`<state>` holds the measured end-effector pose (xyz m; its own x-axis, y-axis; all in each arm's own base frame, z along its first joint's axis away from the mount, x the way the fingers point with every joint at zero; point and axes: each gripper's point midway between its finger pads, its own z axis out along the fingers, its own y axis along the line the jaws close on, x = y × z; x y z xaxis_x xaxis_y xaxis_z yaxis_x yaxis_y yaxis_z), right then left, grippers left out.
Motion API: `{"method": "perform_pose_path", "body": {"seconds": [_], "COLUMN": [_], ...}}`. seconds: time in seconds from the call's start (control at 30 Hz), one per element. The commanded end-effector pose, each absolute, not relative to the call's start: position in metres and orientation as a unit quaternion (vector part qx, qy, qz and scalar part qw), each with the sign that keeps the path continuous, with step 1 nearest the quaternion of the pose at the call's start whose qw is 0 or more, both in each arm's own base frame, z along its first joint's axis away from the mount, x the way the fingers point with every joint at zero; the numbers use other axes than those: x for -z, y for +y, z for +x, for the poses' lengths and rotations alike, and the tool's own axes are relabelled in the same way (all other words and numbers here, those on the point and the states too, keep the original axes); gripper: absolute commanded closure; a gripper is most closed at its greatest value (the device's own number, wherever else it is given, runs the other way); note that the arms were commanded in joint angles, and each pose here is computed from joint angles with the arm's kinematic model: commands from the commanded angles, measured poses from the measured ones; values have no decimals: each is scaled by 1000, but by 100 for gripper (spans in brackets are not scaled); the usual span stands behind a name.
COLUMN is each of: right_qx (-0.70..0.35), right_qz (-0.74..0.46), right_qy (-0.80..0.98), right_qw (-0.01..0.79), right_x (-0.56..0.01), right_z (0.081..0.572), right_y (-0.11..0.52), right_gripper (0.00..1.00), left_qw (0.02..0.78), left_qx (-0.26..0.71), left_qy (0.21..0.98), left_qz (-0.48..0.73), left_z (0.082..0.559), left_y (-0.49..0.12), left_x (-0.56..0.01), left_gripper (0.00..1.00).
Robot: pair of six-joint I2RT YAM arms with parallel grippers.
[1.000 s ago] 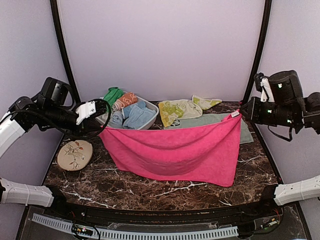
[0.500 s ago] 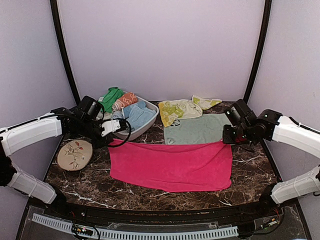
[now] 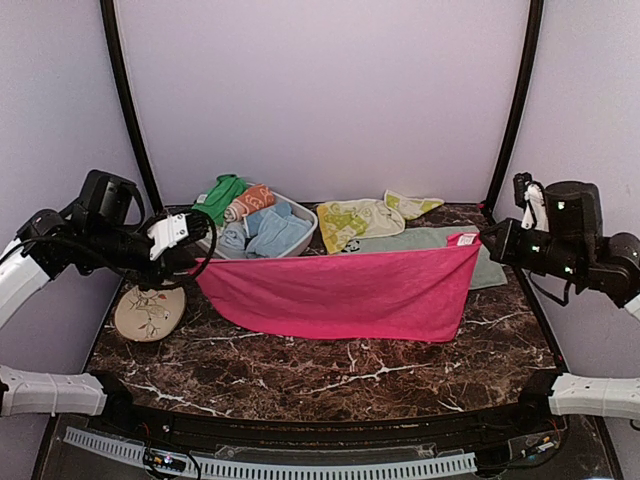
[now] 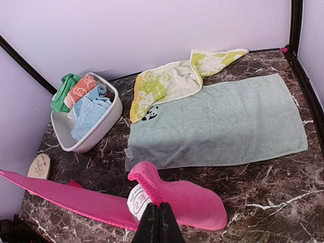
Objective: Roll the towels
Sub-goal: Flatten out the towel from the towel pile.
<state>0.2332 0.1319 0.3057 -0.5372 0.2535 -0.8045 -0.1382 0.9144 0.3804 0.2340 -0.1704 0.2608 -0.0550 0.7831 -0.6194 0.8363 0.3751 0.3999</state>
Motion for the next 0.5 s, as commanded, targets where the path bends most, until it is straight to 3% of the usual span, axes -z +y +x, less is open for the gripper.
{"method": "perform_pose_path", "body": {"seconds": [0.0, 0.2, 0.47], "right_qx": [-224, -264, -277], "right_qz": [12, -7, 7], "right_qy": [856, 846, 859], "right_qw": [466, 463, 431], "right_x": [-309, -350, -337], "right_z": [214, 192, 179], "right_y": [129, 128, 124], "right_gripper": [100, 100, 100], "left_qw": [370, 380, 362], "left_qx": [93, 118, 138], "left_qy": [715, 698, 704], "left_qz": [586, 595, 595], "left_z": [177, 148, 135], "left_y": [-160, -155, -153], "left_x": [-260, -292, -286], "left_gripper": [100, 100, 100]}}
